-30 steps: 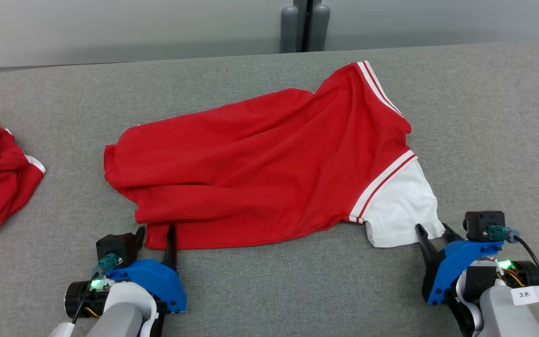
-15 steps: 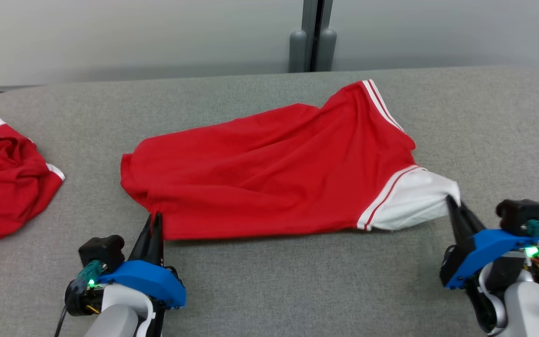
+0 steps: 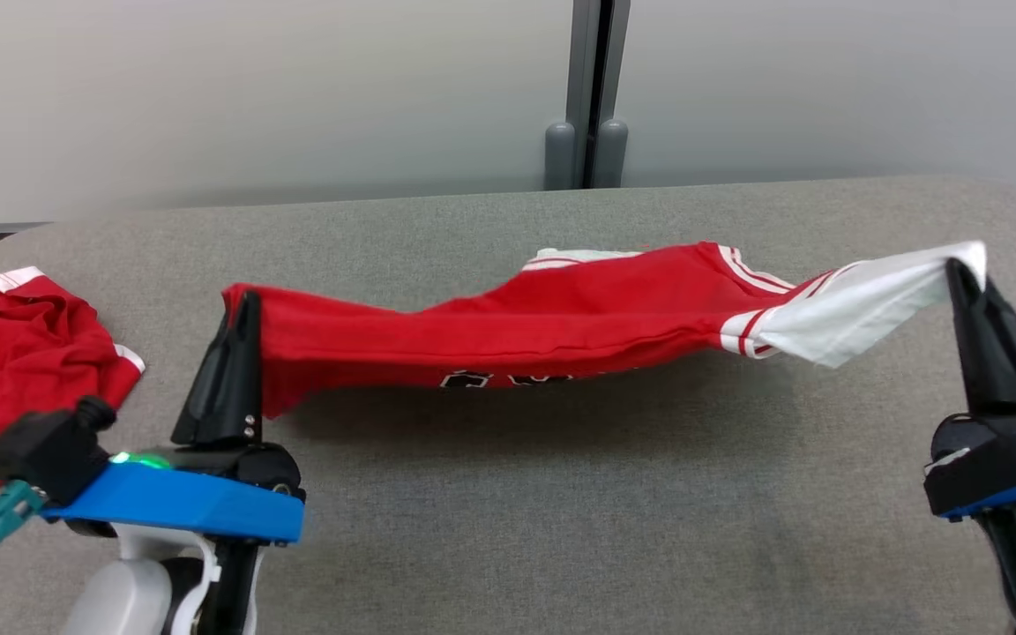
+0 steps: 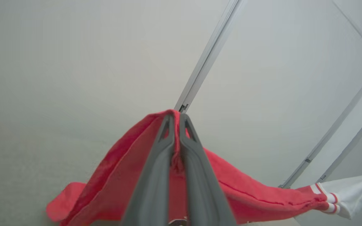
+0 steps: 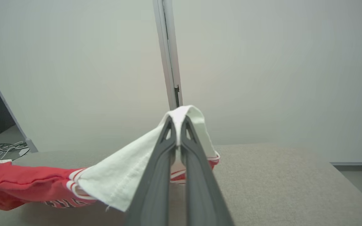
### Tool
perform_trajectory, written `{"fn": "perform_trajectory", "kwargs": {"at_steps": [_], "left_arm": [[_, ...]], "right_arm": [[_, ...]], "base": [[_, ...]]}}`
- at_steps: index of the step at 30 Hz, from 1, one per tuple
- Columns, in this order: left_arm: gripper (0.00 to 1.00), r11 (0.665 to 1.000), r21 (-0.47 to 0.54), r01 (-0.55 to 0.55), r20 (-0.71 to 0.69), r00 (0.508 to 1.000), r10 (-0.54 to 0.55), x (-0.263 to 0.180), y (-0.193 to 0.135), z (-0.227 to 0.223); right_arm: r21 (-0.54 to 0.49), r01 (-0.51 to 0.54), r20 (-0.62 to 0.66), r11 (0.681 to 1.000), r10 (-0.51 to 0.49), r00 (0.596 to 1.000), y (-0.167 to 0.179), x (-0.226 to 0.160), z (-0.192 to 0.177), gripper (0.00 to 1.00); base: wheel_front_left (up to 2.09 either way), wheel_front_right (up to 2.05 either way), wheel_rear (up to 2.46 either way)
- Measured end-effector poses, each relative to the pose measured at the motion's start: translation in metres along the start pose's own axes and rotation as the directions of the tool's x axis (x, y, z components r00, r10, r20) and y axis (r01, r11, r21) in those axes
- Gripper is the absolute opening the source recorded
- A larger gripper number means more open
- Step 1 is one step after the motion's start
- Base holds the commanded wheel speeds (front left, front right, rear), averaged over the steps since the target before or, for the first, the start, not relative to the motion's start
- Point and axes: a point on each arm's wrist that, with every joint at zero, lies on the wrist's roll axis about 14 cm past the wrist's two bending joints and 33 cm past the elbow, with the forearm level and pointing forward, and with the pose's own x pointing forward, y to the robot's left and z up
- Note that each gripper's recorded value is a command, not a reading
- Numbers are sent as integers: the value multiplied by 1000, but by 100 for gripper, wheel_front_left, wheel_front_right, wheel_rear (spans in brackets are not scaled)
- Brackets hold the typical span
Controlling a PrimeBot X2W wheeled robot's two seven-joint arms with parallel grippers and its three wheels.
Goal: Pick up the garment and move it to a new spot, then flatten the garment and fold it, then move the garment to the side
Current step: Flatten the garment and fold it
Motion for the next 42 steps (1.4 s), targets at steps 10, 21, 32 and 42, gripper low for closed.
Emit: {"fn": "perform_trajectory", "kwargs": {"at_steps": [10,21,32,42], "left_arm": [[0,984,5,177,108,978,-176,5,-52,84],[0,987,-31,157,-163,974,-160,45,-36,47],[0,988,126,94,-188,980,-69,174,25,28],[0,963,258,79,77,992,-102,238,30,89]], "right_arm": [[-210,3,215,978,44,976,14,-12,100,0],[-347,-65,109,936,109,988,16,44,106,0],[-340,-111,79,934,146,986,22,185,86,0],[-416,-53,442,908,252,861,56,234,161,0]], "base": [[0,0,0],[0,0,0],[0,0,0],[0,0,0]]}}
